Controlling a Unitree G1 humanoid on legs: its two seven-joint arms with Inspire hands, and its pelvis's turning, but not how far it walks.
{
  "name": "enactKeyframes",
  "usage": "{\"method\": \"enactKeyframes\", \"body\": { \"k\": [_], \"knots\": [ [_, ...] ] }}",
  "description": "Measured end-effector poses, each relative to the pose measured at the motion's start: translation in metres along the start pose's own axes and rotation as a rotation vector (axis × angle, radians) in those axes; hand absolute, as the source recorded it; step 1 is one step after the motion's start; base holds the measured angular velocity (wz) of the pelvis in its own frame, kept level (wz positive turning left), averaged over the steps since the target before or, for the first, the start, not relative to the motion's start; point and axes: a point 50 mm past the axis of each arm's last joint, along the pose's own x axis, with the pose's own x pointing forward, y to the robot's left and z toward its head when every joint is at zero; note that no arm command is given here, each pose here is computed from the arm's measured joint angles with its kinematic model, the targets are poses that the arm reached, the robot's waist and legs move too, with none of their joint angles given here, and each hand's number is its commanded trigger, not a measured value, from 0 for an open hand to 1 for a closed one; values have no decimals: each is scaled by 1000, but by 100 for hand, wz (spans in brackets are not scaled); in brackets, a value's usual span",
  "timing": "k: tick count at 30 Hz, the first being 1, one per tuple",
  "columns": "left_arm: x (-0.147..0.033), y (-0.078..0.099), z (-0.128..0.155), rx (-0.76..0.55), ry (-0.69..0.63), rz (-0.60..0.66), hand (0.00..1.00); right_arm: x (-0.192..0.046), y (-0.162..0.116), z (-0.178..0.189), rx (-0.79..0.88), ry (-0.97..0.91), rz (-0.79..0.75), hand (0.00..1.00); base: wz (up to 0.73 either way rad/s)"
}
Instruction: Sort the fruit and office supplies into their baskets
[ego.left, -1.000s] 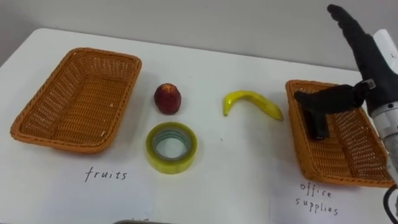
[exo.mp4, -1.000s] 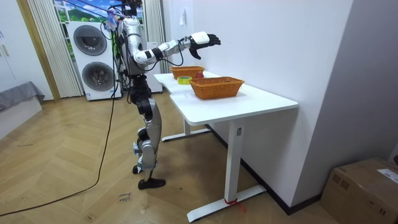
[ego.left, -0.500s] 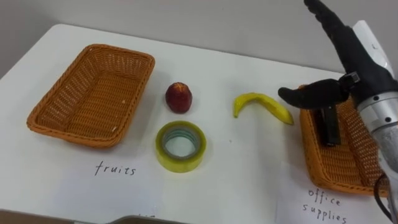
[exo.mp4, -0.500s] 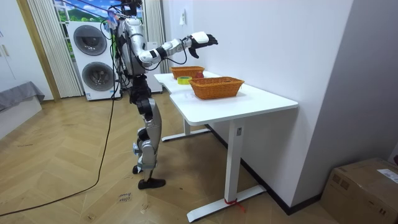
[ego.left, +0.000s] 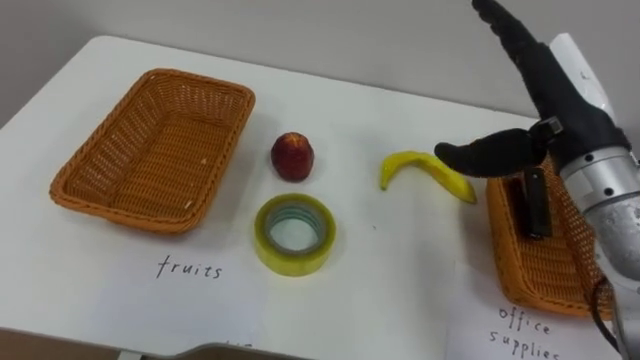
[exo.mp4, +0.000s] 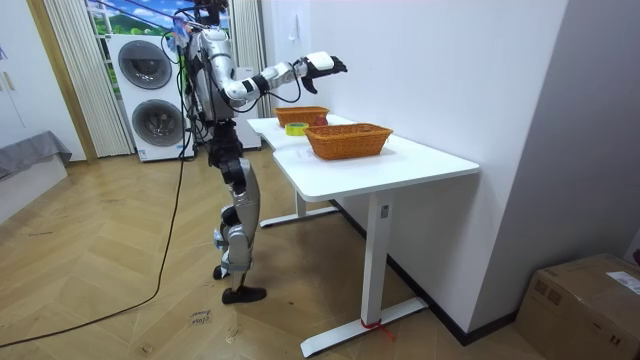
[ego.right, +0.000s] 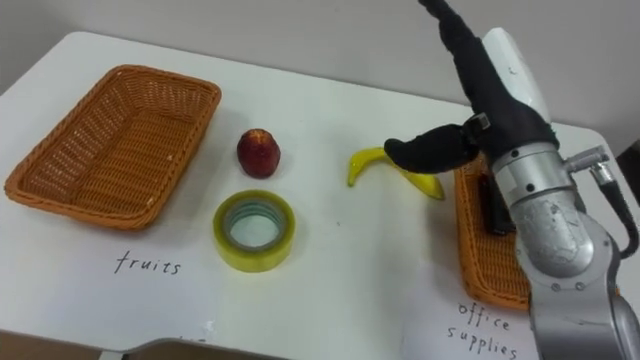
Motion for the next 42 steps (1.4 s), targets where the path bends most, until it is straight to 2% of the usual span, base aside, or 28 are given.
{"method": "enactKeyframes", "body": {
  "k": [5, 12, 21, 28, 42],
  "knots": [
    [-1, -3, -7, 41, 34, -8, 0, 2, 16, -4, 24, 14, 65, 0, 7],
    [-1, -4, -11, 62, 54, 2, 0, 7, 21, -9, 57, 31, 96, 0, 8],
    [0, -5, -3, 74, 34, -1, 0, 7, 27, -10, 72, 35, 124, 0, 0],
    [0, -6, -2, 91, 33, -9, 0, 8, 46, -11, 116, 42, 199, 0, 0],
    [-1, -10, -5, 134, 48, -24, 0, 13, 60, 1, 170, 4, 215, 0, 1]
  ]
}}
